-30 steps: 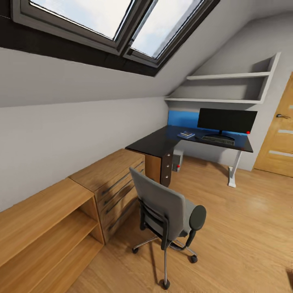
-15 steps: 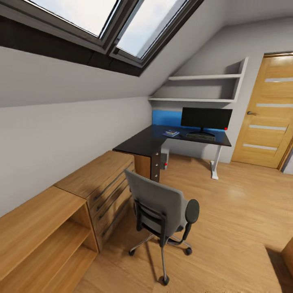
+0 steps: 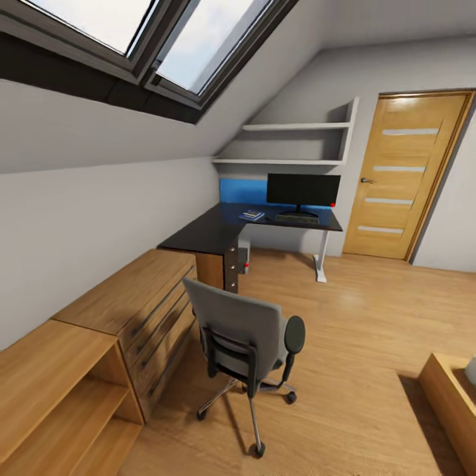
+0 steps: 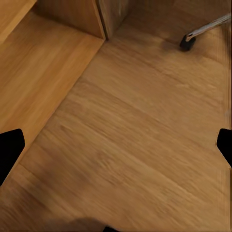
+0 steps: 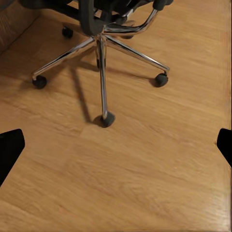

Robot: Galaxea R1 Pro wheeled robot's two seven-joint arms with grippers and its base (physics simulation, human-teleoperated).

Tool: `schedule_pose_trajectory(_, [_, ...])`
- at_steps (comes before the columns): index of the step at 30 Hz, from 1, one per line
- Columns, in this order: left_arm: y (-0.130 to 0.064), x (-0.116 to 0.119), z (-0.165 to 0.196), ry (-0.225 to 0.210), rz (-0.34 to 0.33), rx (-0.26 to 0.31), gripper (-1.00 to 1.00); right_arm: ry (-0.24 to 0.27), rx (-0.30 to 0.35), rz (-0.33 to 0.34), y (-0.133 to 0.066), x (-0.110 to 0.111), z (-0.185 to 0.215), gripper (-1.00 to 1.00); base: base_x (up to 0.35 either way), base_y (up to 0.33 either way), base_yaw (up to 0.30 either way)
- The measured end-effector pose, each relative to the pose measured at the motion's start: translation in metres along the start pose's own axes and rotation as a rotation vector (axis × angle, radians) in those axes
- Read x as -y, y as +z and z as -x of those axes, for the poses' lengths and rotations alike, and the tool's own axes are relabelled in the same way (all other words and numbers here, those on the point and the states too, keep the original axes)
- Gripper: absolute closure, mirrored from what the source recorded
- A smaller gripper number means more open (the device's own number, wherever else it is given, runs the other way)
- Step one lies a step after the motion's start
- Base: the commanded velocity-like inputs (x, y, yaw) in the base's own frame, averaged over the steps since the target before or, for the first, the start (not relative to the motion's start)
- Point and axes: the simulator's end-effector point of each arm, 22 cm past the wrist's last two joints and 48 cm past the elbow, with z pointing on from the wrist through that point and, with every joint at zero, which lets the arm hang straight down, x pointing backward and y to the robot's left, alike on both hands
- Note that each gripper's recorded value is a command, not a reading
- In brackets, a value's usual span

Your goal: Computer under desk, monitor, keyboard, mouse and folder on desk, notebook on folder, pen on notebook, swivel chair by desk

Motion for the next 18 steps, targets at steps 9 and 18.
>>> schedule_pose_trajectory(9, [-0.0002, 0.0006, -0.0001, 0.001, -0.001, 0.0, -1.0, 0.0, 0.0, 0.0, 0.0001, 0.0, 0.0001, -1.0, 0.0, 0.006, -0.3])
schedule_pose_trajectory(18, [0.0, 0.0001, 0.0001, 0.0, 0.0, 0.0, -1.0, 0.0, -0.001, 0.0, -0.0002, 0.0, -0.0003, -1.0, 0.003, 0.09, -0.3])
